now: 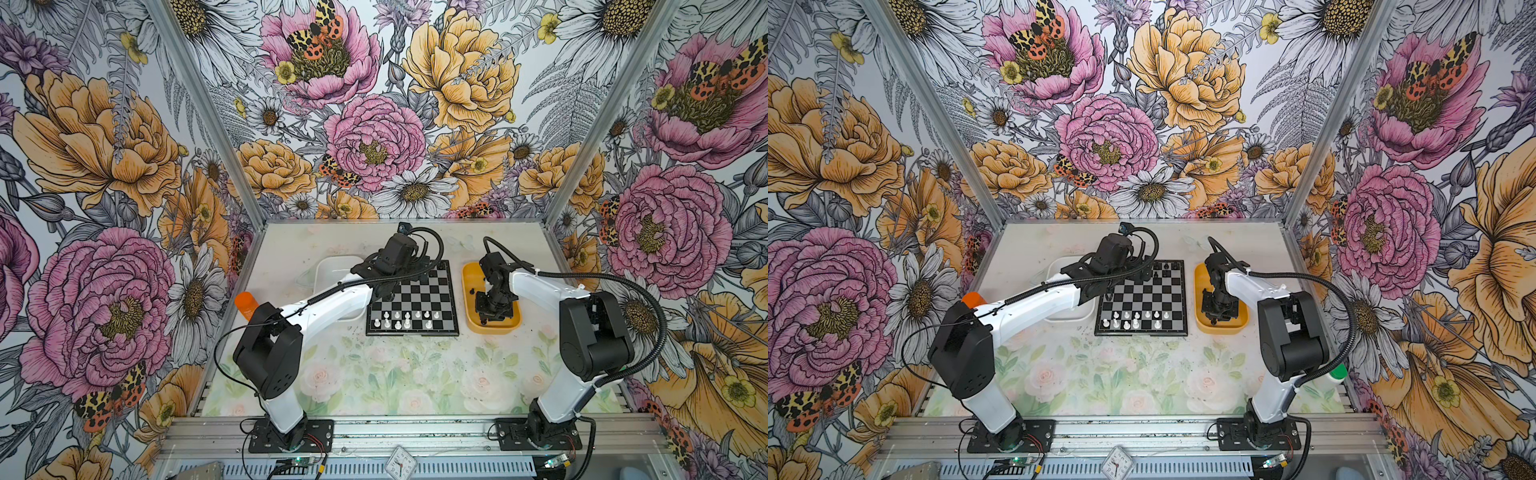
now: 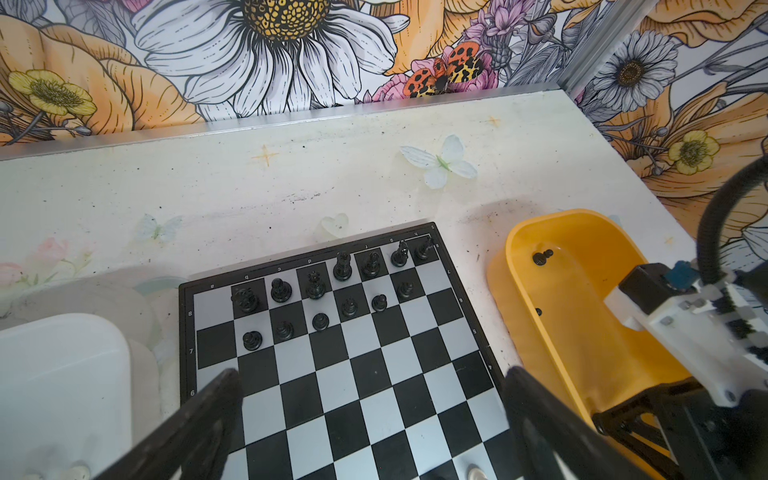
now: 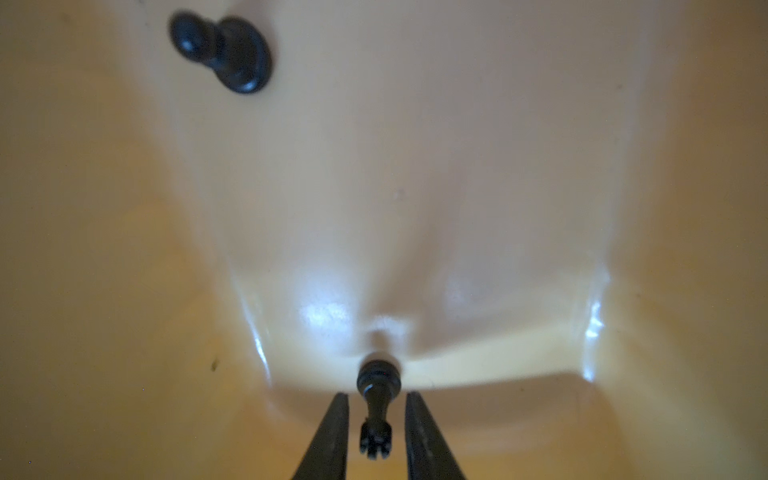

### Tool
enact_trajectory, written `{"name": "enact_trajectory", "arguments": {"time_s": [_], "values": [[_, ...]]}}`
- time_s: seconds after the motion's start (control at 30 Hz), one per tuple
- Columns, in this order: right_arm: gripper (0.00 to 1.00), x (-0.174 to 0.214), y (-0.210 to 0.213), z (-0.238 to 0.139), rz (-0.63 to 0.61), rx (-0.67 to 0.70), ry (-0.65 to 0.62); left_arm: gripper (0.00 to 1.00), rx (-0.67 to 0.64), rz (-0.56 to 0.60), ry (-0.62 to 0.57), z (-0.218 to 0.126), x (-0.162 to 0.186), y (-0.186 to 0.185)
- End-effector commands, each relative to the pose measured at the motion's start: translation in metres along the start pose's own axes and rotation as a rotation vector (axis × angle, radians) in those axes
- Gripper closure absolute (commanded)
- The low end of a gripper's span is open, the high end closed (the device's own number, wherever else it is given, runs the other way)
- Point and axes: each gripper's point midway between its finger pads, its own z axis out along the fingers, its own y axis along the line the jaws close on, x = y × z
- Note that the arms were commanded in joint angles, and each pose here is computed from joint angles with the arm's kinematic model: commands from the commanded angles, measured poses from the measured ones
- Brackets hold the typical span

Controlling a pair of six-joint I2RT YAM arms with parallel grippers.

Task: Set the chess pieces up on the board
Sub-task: 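Lower the open right gripper onto the next black pawn in the tray, then close the right gripper on the black pawn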

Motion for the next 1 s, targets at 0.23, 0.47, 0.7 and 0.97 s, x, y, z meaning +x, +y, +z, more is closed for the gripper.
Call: {"name": "enact_trajectory", "arguments": {"time_s": [0.23,0.47,0.7,0.97], "values": [[0.8,-0.007,0.001,0.004,-0.014,0.015,-0.009,0.01,0.011,-0.011,-0.009,0.004,-0.011,-0.001],[0.82,-0.01,0.002,0.003,-0.016,0.014,-0.013,0.01,0.006,-0.011,-0.007,0.004,-0.01,0.002],[0.85,-0.014,0.003,0.002,-0.021,0.013,-0.021,0.01,0.002,-0.012,-0.009,0.004,-0.011,0.003],[0.87,-0.018,0.002,0.001,-0.028,0.016,-0.027,0.01,-0.004,-0.014,-0.013,0.003,-0.012,0.004]]}}
